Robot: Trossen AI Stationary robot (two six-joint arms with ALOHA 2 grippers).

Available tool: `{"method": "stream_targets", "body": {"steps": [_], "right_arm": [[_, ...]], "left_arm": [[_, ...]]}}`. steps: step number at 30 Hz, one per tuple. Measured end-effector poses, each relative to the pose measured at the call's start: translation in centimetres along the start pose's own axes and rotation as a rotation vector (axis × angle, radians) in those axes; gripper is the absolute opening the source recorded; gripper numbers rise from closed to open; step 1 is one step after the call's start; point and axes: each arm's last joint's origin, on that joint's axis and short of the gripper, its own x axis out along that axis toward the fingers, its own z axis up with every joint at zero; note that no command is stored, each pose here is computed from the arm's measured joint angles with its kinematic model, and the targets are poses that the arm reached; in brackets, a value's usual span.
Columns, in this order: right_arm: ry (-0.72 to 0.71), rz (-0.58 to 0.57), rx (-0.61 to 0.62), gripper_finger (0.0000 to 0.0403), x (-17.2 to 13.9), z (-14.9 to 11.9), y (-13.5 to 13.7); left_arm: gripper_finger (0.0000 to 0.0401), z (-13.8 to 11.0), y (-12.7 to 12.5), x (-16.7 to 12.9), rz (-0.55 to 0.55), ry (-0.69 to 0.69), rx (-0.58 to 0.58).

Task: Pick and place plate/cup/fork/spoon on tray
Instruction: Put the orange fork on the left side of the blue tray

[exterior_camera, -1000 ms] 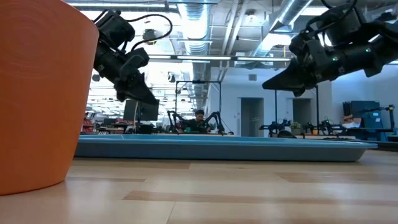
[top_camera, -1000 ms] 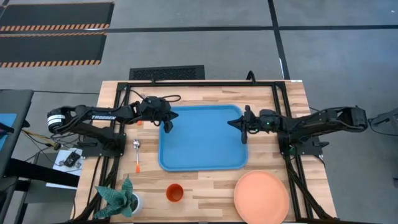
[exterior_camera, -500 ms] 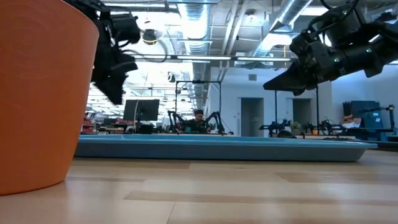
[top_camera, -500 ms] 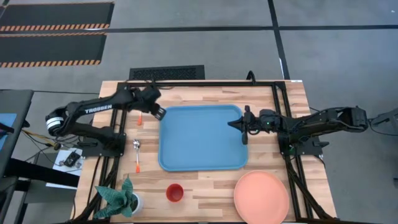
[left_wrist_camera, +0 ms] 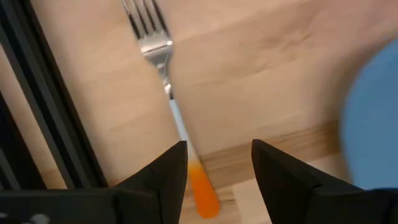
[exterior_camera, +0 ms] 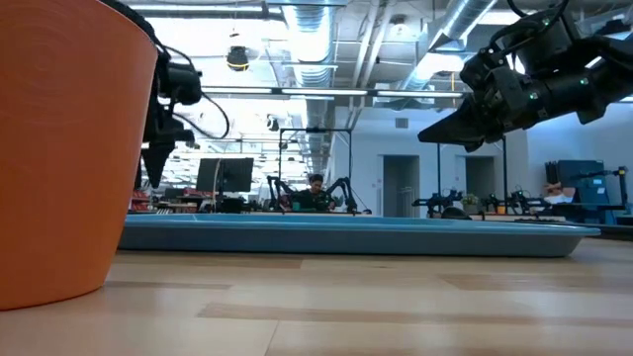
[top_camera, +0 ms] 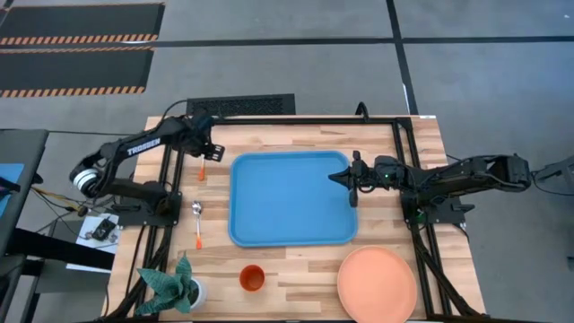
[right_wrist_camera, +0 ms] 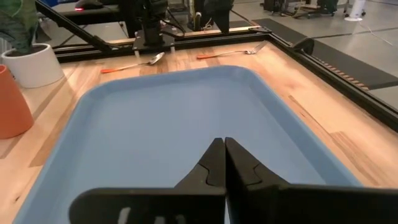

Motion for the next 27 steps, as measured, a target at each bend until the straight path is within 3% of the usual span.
{"method": "stream_targets", "body": {"steps": [9, 14, 21, 27], "right_arm": [[-0.023, 0.017, -0.002, 0.0008, 0.0, 0.2, 0.1], [-0.029, 0.019, -0.002, 0.0008, 0.0, 0.3, 0.1], [-0.030, 0.019, -0.014, 0.0008, 0.0, 0.3, 0.1], [-0.030, 0.019, -0.015, 0.0008, 0.0, 0.3, 0.1]], "left_arm": [[0.0167, 2.4, 0.2, 4.0, 0.154, 0.137, 0.043], [0.0167, 3.2, 0.7, 5.6, 0.174, 0.192, 0.034], [0.0165, 3.5, 0.5, 5.5, 0.159, 0.171, 0.035], [0.0130, 3.6, 0.4, 5.6, 0.135, 0.171, 0.031]]}}
